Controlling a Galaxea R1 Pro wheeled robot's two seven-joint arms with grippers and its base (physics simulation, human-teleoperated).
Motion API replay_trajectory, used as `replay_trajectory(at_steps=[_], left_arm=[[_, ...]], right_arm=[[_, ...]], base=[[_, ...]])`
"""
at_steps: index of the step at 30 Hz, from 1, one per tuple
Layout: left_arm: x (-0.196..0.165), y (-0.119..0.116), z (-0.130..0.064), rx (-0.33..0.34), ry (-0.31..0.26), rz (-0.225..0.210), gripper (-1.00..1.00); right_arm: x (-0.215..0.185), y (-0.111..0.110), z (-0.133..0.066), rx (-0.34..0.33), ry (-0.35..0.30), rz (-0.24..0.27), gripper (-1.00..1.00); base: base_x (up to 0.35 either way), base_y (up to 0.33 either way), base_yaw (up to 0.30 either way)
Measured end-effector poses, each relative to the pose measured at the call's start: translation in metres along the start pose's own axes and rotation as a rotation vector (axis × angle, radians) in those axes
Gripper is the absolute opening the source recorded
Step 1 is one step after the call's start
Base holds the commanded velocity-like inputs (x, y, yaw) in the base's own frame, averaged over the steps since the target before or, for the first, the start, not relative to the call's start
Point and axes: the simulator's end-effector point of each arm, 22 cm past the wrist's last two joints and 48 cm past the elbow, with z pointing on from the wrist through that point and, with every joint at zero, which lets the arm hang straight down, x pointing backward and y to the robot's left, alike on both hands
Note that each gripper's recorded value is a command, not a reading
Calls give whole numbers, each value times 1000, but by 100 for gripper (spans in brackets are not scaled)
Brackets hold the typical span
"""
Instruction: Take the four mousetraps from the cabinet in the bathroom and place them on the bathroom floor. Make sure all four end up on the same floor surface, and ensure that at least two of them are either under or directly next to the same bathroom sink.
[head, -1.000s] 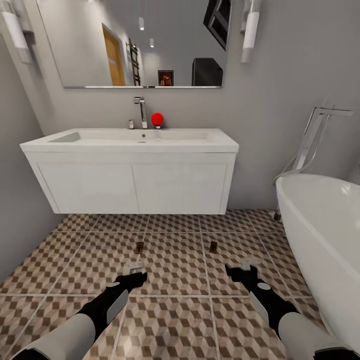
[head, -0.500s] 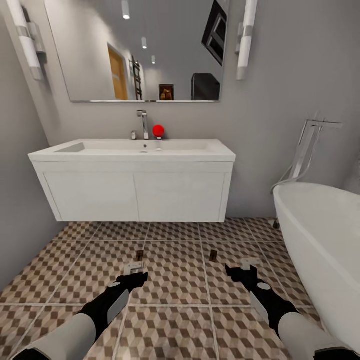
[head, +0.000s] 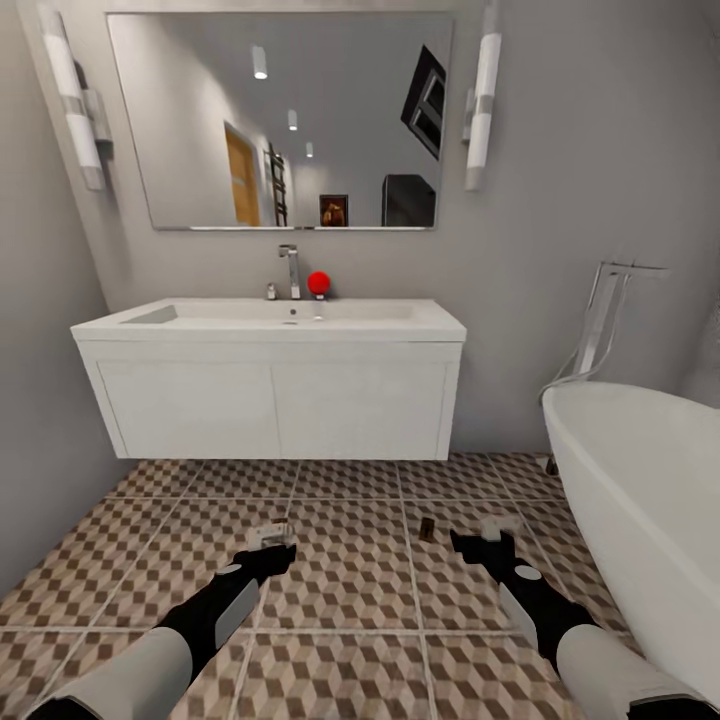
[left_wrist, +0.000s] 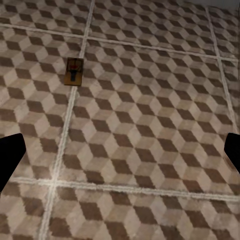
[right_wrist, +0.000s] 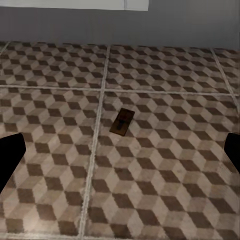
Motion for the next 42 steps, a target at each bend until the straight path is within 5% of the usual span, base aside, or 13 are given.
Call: replay_trajectory(at_steps=[31,42], left_arm=[[-66,-17,-42,24,-123,6,100],[-90,-19,-51,24,-122,6,100]], right_arm=[[-75,-1,-32,3,-124,-3,100],[-101,-1,-37,3,-124,-3,100]], base=[[0,0,0],[0,0,0]])
